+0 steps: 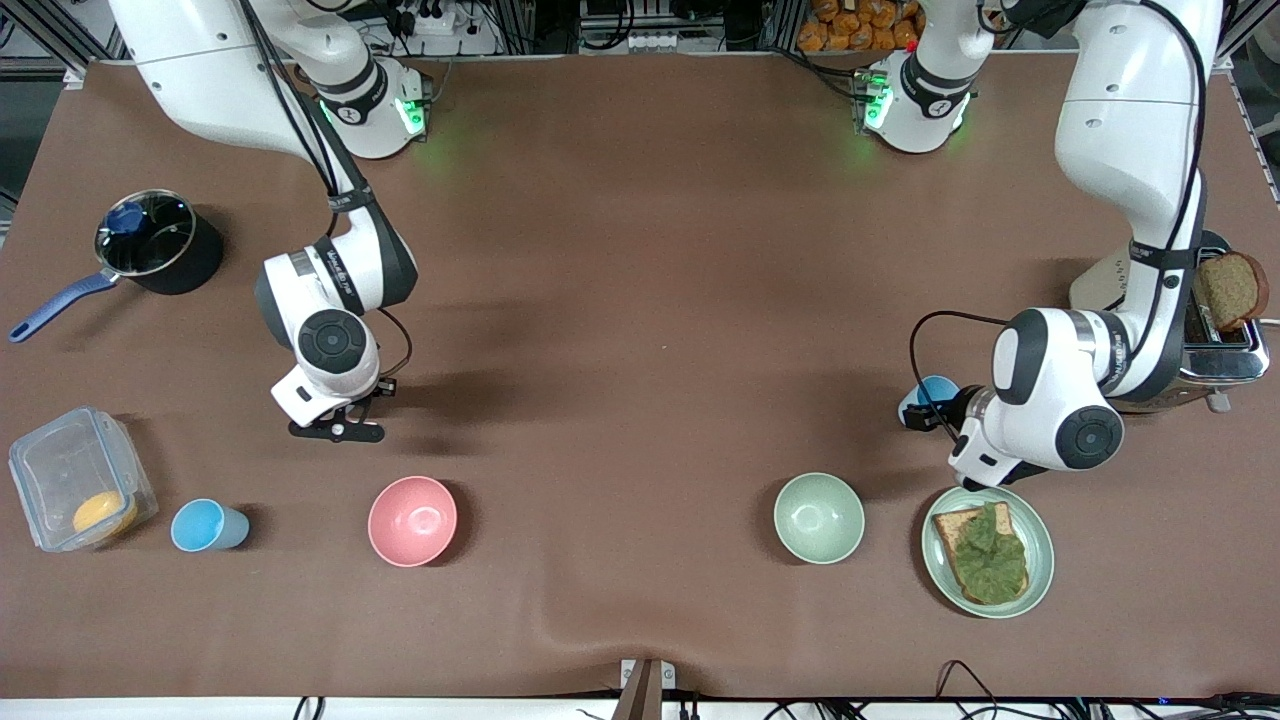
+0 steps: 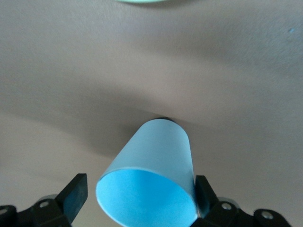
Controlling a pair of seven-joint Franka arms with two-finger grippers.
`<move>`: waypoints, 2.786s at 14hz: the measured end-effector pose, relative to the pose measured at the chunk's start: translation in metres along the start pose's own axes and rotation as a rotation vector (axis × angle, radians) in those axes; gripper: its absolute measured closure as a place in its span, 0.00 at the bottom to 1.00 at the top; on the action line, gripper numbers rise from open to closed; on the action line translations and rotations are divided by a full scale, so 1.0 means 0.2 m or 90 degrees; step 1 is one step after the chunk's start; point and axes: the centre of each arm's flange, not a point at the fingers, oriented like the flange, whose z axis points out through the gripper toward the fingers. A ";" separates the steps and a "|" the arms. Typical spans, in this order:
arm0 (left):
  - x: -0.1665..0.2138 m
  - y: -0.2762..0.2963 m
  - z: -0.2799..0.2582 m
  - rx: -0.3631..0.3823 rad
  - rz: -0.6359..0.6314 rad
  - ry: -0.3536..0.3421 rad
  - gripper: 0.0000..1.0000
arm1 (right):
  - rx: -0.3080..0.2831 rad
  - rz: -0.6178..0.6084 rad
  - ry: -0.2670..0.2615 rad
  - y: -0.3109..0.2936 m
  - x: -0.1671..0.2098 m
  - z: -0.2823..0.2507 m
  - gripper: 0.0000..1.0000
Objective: Stack blue cups with both arms
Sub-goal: 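Lift the blue cup with the right gripper and carry it toward the table center, then set the cup down with the right gripper while the left gripper carries its cup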
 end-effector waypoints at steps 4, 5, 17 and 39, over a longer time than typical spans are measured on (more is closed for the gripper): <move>0.00 -0.05 -0.16 -0.014 -0.027 0.030 0.00 | 0.114 0.022 -0.051 -0.29 -0.03 -0.42 0.97; 0.00 -0.07 -0.16 -0.014 -0.031 0.027 0.00 | 0.147 0.027 -0.056 -0.37 -0.05 -0.53 0.97; 0.00 -0.03 0.02 0.004 -0.113 -0.010 0.50 | 0.326 0.230 -0.092 -1.30 -0.23 -0.55 0.97; -0.24 0.34 -0.40 -0.077 -0.118 0.043 0.97 | 0.316 0.228 -0.038 -0.60 0.05 -1.17 0.00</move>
